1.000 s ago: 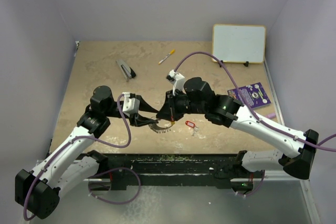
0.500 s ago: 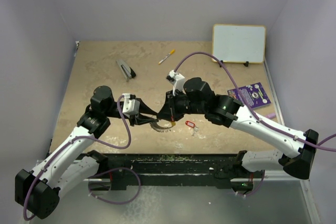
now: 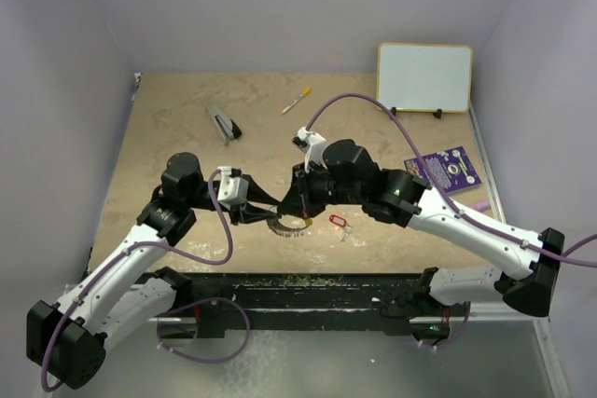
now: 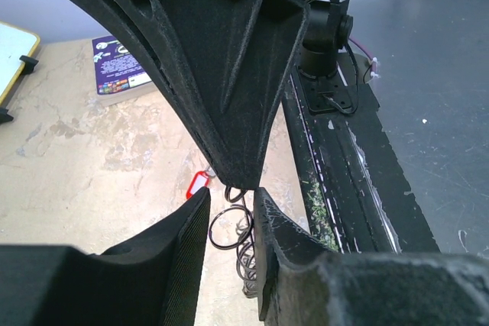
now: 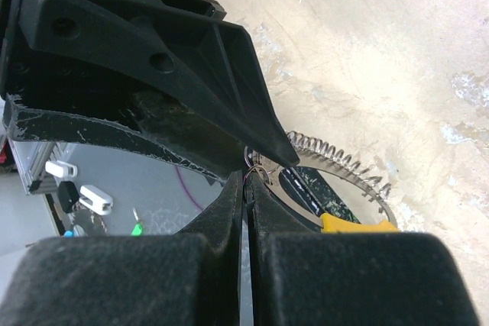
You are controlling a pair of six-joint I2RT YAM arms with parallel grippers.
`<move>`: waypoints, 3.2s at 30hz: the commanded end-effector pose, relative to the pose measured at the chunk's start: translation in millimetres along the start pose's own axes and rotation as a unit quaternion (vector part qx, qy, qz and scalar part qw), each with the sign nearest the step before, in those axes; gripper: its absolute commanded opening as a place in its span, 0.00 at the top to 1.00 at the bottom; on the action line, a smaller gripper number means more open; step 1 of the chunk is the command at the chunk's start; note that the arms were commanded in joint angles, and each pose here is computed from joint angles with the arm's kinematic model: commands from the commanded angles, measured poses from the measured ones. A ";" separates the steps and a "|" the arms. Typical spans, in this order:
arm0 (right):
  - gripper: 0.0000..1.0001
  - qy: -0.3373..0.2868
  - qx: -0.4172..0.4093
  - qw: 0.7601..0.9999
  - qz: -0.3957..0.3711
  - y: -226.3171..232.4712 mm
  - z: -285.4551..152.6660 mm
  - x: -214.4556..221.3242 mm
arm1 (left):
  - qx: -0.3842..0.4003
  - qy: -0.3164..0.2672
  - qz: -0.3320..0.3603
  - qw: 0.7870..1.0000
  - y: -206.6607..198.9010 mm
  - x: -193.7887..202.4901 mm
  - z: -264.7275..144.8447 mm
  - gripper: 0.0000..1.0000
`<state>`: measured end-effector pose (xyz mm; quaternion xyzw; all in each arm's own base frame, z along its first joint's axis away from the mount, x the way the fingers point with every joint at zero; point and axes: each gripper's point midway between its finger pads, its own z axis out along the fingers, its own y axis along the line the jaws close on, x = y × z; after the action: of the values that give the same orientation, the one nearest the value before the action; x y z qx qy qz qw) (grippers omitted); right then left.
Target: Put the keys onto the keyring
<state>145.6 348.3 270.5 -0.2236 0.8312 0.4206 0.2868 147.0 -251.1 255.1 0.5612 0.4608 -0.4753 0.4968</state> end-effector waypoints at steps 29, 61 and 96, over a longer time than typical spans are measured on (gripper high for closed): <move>1.00 -0.028 -0.006 1.000 -0.012 17.8 -16.3 -15.5 | 0.024 -0.004 0.022 0.999 -4.6 -24.3 -0.7 0.41; 1.00 -0.037 -0.011 0.999 -0.010 23.8 -16.3 -23.9 | -0.021 0.001 -0.025 0.999 4.3 -8.2 4.9 0.42; 1.00 -0.039 -0.008 0.999 -0.003 21.8 -19.2 -21.9 | 0.040 -0.011 0.001 0.999 -18.2 -12.1 4.1 0.96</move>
<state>140.1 347.7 273.6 -0.2249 0.8376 0.4076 0.2859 136.4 -254.2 256.4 0.5583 0.4701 -0.4957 0.4707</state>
